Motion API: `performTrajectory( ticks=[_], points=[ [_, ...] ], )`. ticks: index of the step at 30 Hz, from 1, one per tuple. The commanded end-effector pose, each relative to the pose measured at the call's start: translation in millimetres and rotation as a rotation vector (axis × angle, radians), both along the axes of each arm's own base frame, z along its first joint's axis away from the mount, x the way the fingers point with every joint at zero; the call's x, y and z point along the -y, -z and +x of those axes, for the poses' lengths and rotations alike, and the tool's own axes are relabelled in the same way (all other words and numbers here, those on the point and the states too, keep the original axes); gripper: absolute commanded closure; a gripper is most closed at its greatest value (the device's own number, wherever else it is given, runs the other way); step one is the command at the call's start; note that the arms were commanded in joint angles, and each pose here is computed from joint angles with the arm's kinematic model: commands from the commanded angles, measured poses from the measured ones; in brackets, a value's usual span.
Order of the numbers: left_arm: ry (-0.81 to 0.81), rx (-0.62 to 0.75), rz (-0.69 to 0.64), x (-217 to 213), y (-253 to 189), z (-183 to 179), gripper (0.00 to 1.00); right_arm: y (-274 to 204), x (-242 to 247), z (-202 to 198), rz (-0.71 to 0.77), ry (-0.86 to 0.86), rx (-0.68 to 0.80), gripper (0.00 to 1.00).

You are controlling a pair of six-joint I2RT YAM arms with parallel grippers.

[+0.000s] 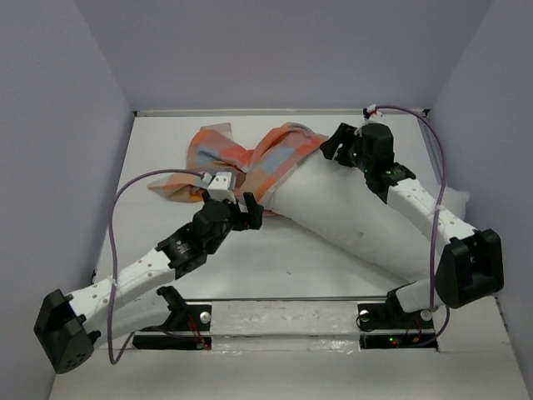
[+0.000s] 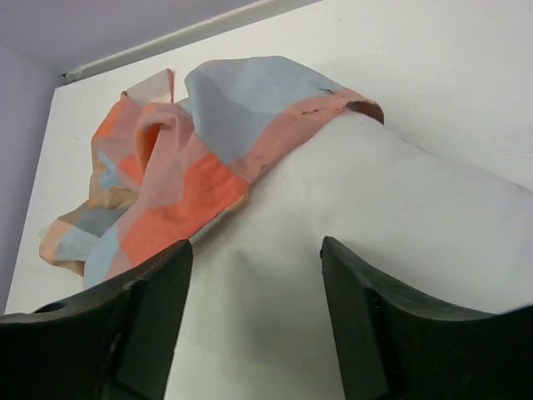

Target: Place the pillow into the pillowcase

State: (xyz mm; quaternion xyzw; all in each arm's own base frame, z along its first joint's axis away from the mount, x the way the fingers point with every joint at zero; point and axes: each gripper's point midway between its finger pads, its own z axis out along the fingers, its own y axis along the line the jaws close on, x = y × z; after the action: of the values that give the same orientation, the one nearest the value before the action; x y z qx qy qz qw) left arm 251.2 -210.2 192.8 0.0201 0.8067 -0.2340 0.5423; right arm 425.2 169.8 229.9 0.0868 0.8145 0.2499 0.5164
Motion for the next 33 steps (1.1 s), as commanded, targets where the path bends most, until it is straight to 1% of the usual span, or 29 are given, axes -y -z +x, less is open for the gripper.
performTrajectory(
  ticks=[1, 2, 3, 4, 6, 7, 8, 10, 11, 13, 14, 15, 16, 17, 18, 19, 20, 21, 22, 23, 25, 26, 29, 30, 31, 32, 33],
  points=[
    [-0.025, 0.029, 0.021, 9, 23, 17, 0.05, -42, 1, -35, -0.062, -0.083, 0.065, 0.25],
    [-0.015, 0.033, 0.025, 13, 23, 20, 0.05, -48, -4, -40, -0.069, -0.097, 0.084, 0.25],
    [0.0, 0.015, 0.045, 19, 32, 25, 0.07, -41, -6, -48, -0.101, -0.118, 0.068, 0.23],
    [0.006, 0.026, 0.044, 25, 27, 30, 0.09, -43, -17, -60, -0.115, -0.152, 0.077, 0.23],
    [-0.003, 0.008, 0.071, 27, 34, 35, 0.12, -36, -28, -75, -0.158, -0.198, 0.061, 0.23],
    [-0.014, 0.004, 0.08, 27, 38, 39, 0.13, -31, -28, -80, -0.202, -0.196, 0.065, 0.23],
    [-0.017, 0.005, 0.081, 27, 40, 40, 0.17, -27, -42, -95, -0.224, -0.243, 0.06, 0.23],
    [-0.025, 0.012, 0.074, 27, 39, 43, 0.23, -17, -49, -104, -0.282, -0.268, 0.058, 0.23],
    [-0.022, 0.02, 0.077, 28, 37, 44, 0.31, -9, -58, -113, -0.303, -0.304, 0.043, 0.21],
    [-0.029, 0.037, 0.076, 28, 34, 50, 0.37, 7, -61, -117, -0.365, -0.329, 0.027, 0.19],
    [-0.035, 0.04, 0.083, 27, 34, 53, 0.42, 23, -69, -121, -0.409, -0.359, -0.002, 0.16],
    [-0.039, 0.041, 0.088, 26, 35, 57, 0.46, 24, -65, -121, -0.434, -0.351, -0.003, 0.14],
    [-0.037, 0.043, 0.091, 26, 36, 63, 0.52, 39, -68, -121, -0.505, -0.358, -0.023, 0.13],
    [-0.036, 0.041, 0.093, 26, 37, 66, 0.6, 45, -69, -122, -0.547, -0.36, -0.034, 0.11],
    [-0.036, 0.041, 0.094, 26, 37, 67, 0.82, 54, -77, -126, -0.593, -0.382, -0.042, 0.08],
    [-0.037, 0.049, 0.091, 26, 34, 68, 0.92, 57, -76, -125, -0.638, -0.382, -0.036, 0.07],
    [-0.037, 0.056, 0.091, 25, 31, 68, 0.98, 58, -74, -122, -0.677, -0.358, -0.031, 0.05],
    [-0.032, 0.072, 0.073, 24, 22, 67, 1.0, 56, -75, -120, -0.699, -0.356, -0.018, 0.02],
    [-0.025, 0.08, 0.063, 25, 17, 66, 1.0, 57, -75, -117, -0.717, -0.346, -0.019, 0.01],
    [-0.02, 0.085, 0.056, 25, 13, 65, 1.0, 67, -75, -111, -0.751, -0.332, -0.032, 0.01],
    [0.008, 0.105, 0.017, 29, -4, 60, 1.0, 70, -79, -100, -0.783, -0.322, -0.033, 0.0],
    [0.022, 0.112, -0.003, 31, -13, 58, 1.0, 85, -78, -92, -0.827, -0.294, -0.056, 0.0],
    [0.088, 0.144, -0.083, 42, -51, 51, 1.0, 87, -82, -70, -0.84, -0.18, -0.053, 0.39],
    [0.109, 0.156, -0.108, 46, -63, 48, 1.0, 81, -84, -66, -0.818, -0.155, -0.041, 0.65],
    [0.144, 0.175, -0.133, 50, -79, 43, 1.0, 71, -87, -63, -0.773, -0.127, -0.022, 0.79],
    [0.158, 0.198, -0.156, 52, -100, 41, 1.0, 42, -84, -55, -0.704, -0.07, 0.031, 1.0],
    [0.182, 0.218, -0.175, 54, -116, 38, 1.0, 24, -81, -53, -0.643, -0.034, 0.056, 1.0]
  ],
)
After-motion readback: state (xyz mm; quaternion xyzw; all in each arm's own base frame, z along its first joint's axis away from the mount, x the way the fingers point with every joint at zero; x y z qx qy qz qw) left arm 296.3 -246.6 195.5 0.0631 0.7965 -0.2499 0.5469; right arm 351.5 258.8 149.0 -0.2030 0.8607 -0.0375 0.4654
